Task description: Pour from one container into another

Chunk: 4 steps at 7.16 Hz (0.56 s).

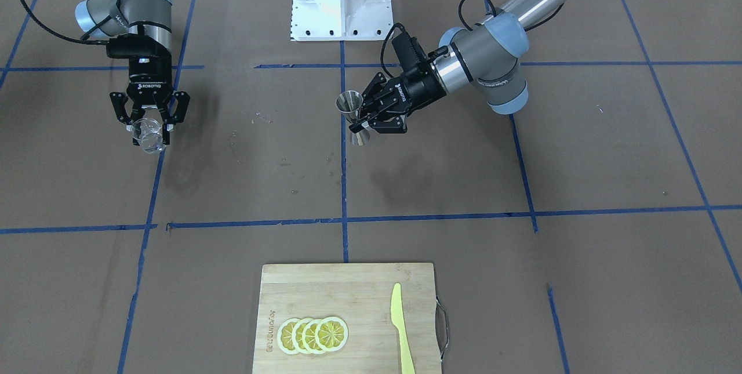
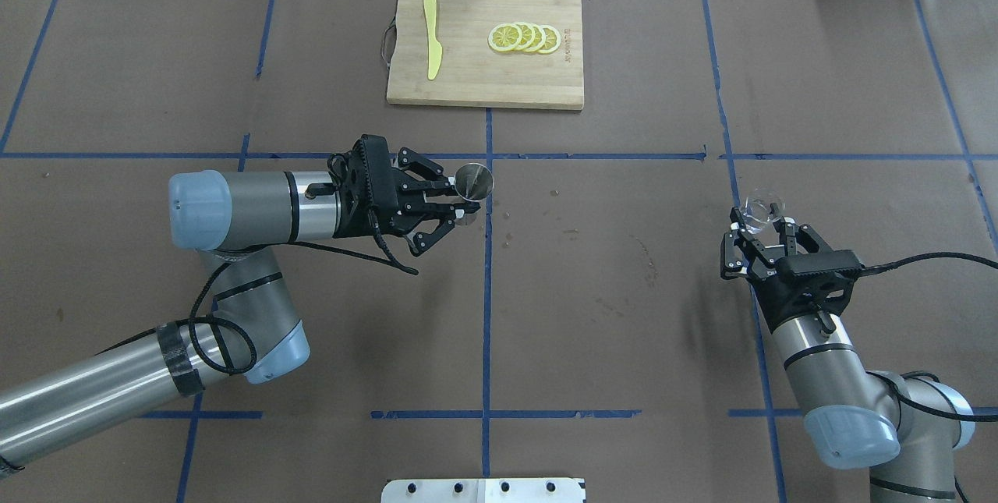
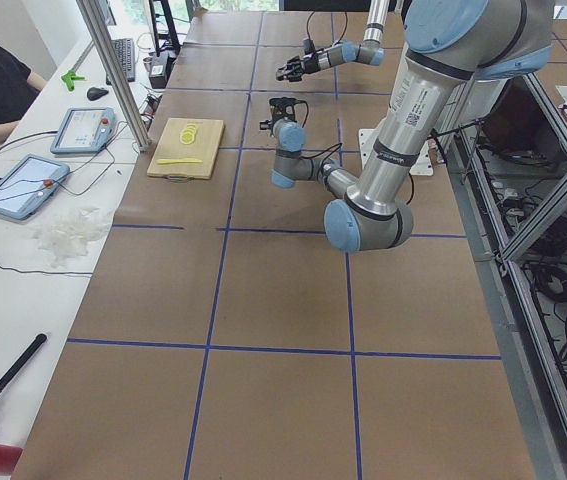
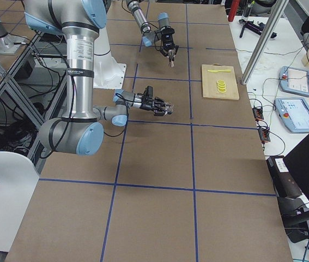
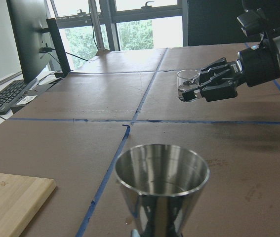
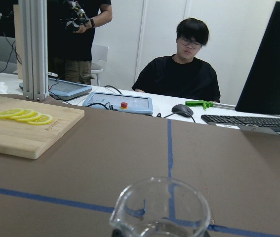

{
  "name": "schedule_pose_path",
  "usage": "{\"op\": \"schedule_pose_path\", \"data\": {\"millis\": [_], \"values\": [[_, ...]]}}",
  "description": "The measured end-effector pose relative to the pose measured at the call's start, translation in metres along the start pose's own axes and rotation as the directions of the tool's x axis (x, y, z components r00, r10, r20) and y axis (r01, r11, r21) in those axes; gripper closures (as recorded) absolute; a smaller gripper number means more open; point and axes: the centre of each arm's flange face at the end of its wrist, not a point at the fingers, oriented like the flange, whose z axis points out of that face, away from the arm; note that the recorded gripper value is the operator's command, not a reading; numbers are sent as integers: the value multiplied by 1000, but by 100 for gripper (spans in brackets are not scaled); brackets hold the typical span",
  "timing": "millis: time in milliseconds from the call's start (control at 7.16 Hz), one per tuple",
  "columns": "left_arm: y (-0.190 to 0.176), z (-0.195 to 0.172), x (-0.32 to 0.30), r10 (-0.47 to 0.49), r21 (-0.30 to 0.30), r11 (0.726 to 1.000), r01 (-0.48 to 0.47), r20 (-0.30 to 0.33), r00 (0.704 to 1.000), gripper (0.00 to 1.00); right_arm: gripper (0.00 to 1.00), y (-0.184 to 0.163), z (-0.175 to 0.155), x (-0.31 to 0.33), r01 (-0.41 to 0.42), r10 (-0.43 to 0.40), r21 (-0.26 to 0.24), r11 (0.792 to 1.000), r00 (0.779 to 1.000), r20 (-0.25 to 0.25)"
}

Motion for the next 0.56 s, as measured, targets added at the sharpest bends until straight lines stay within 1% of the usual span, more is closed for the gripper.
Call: {"op": "schedule_pose_path", "data": {"millis": [140, 279, 419, 559], "values": [[0, 0, 0, 0, -1, 1000, 0, 0, 1000, 100, 100, -14, 4, -18, 81, -81, 18, 997, 997, 12], [1, 0, 0, -1, -2, 1000, 1, 0, 1000, 100, 100, -33, 10, -46, 131, -132, 44, 990, 991, 22], [2, 1, 1, -2, -4, 1000, 2, -1, 1000, 100, 100, -50, 12, -69, 132, -134, 64, 989, 990, 33], [3, 1, 2, -3, -6, 1000, 3, -3, 1000, 100, 100, -65, 14, -89, 110, -113, 81, 991, 993, 43]]}}
